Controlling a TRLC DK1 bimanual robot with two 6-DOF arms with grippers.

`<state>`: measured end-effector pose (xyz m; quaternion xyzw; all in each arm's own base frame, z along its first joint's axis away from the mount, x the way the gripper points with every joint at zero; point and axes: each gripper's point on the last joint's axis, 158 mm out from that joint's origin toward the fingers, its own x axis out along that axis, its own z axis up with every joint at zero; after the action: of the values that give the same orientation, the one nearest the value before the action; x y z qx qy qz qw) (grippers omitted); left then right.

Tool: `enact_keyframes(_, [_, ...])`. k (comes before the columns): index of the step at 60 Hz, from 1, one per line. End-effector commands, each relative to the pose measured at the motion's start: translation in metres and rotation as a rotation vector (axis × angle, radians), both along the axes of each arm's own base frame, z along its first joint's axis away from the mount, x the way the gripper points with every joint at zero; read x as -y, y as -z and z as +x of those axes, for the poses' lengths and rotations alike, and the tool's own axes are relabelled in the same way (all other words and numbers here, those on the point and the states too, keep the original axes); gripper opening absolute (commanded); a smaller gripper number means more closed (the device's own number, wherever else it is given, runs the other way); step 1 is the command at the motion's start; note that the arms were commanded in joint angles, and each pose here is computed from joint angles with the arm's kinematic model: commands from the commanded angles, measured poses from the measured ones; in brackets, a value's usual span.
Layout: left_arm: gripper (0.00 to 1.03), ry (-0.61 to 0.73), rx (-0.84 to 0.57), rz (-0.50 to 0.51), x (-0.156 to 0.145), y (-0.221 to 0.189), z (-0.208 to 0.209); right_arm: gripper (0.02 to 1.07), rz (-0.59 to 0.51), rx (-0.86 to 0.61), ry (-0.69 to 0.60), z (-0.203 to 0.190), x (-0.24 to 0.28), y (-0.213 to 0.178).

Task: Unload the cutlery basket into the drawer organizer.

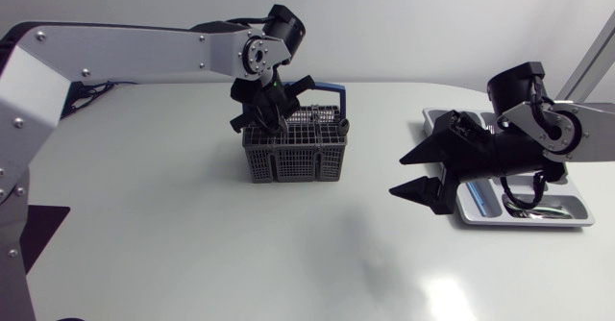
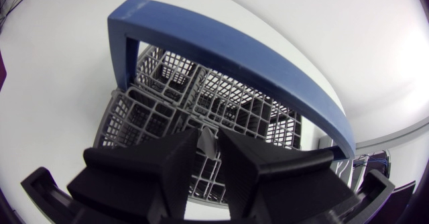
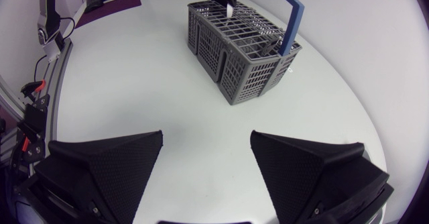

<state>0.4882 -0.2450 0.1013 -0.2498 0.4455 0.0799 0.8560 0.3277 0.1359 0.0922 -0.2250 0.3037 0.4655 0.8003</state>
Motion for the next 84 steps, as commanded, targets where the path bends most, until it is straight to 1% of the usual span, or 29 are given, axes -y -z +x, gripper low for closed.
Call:
enact_keyframes(1, [0.24, -0.025, -0.009, -0.005, 0.005, 0.006, 0.003, 0.96, 0.004, -0.023, 0.010, -0.007, -0.002, 0.005])
enact_keyframes(4, [0.20, -0.027, -0.013, -0.004, 0.005, 0.006, 0.003, 0.96, 0.002, -0.021, 0.008, -0.007, -0.002, 0.006])
enact_keyframes(15, [0.20, -0.027, -0.020, -0.009, 0.007, 0.006, 0.003, 0.96, -0.005, -0.020, 0.010, -0.007, -0.003, 0.008])
enact_keyframes(18, [0.15, -0.030, -0.026, -0.007, 0.006, 0.007, 0.003, 0.96, -0.005, -0.020, 0.010, -0.008, -0.002, 0.008])
enact_keyframes(27, [0.14, -0.032, -0.027, -0.015, 0.008, 0.006, 0.003, 0.96, -0.005, -0.020, 0.007, -0.009, -0.003, 0.009])
enact_keyframes(30, [0.10, -0.032, -0.025, -0.016, 0.008, 0.005, 0.003, 0.96, -0.005, -0.020, 0.007, -0.009, -0.003, 0.009])
enact_keyframes(42, [0.10, -0.025, -0.044, -0.036, 0.011, 0.006, 0.000, 0.96, -0.009, -0.017, 0.006, -0.010, -0.003, 0.012])
enact_keyframes(46, [0.04, -0.026, -0.042, -0.036, 0.010, 0.004, 0.000, 0.96, -0.010, -0.016, 0.006, -0.010, -0.003, 0.012])
enact_keyframes(84, [0.04, -0.046, -0.030, -0.067, 0.002, -0.015, -0.012, 0.96, -0.019, -0.005, -0.005, -0.017, -0.008, 0.009])
